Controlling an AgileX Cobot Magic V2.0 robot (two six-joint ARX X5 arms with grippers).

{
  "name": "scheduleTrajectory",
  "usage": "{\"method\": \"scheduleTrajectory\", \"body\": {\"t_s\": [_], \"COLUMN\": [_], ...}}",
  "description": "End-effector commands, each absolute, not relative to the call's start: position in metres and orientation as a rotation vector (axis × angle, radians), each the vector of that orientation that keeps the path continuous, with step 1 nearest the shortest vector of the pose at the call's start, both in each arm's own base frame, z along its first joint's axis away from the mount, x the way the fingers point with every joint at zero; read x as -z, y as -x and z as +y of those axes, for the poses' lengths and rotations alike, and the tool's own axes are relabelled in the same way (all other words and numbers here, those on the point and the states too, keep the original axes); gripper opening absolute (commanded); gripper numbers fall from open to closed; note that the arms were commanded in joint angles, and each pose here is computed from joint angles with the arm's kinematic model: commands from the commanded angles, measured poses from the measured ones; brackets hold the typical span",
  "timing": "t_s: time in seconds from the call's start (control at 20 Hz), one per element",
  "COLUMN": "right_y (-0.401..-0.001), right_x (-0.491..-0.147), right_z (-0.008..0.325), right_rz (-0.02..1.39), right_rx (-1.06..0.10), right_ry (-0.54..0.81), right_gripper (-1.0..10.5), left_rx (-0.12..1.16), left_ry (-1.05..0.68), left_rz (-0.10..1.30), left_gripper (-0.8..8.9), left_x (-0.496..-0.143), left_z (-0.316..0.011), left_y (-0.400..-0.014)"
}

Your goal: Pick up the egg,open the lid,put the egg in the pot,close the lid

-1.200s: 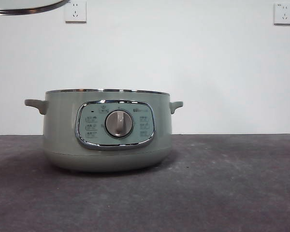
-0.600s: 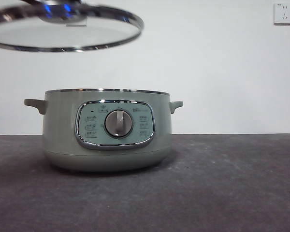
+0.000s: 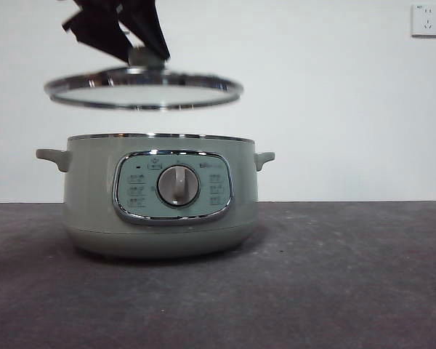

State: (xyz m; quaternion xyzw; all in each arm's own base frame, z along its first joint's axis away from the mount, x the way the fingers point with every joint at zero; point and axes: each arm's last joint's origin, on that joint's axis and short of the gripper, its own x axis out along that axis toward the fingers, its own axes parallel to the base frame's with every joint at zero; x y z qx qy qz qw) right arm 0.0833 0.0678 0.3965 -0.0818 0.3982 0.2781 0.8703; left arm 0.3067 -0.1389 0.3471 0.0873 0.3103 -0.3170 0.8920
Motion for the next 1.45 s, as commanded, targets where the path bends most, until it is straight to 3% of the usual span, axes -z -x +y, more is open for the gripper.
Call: {"method": "scheduleTrajectory", "body": {"t_s": [0.05, 0.55, 1.15, 1.2, 1.35, 1.45], "right_y": [-0.078, -0.06, -0.059, -0.059, -0.059, -0.059], "right_x": [-0.388, -0.376, -0.376, -0.376, -0.376, -0.376], "right_z": [0.063, 0.047, 0.045, 0.045, 0.045, 0.045], "right_rz": [0.832, 0.829, 0.821, 0.821, 0.821, 0.821], "right_rx": [-0.539, -0.503, -0.476, -0.476, -0.476, -0.475], "right_ry": [0.138, 0.085, 0.095, 0.095, 0.095, 0.094], "right_gripper": [4.7, 4.7, 4.7, 4.7, 4.7, 4.7], "left_rx": [0.676, 0.657, 0.659, 0.659, 0.659, 0.66], "left_ry": [-0.189, -0.208, -0.207, -0.207, -0.208, -0.207], "left_rz": [0.575, 0.626, 0.677, 0.682, 0.687, 0.686], "left_gripper": [-0.08, -0.08, 0.1, 0.5, 3.22, 3.61], "left_x": [-0.352, -0.322, -0.316, -0.316, -0.316, -0.316], "left_z": [-0.146, -0.16, -0.16, -0.16, -0.159, -0.159], "left_y": [-0.314, -0.336, -0.335, -0.335, -0.334, -0.334]}}
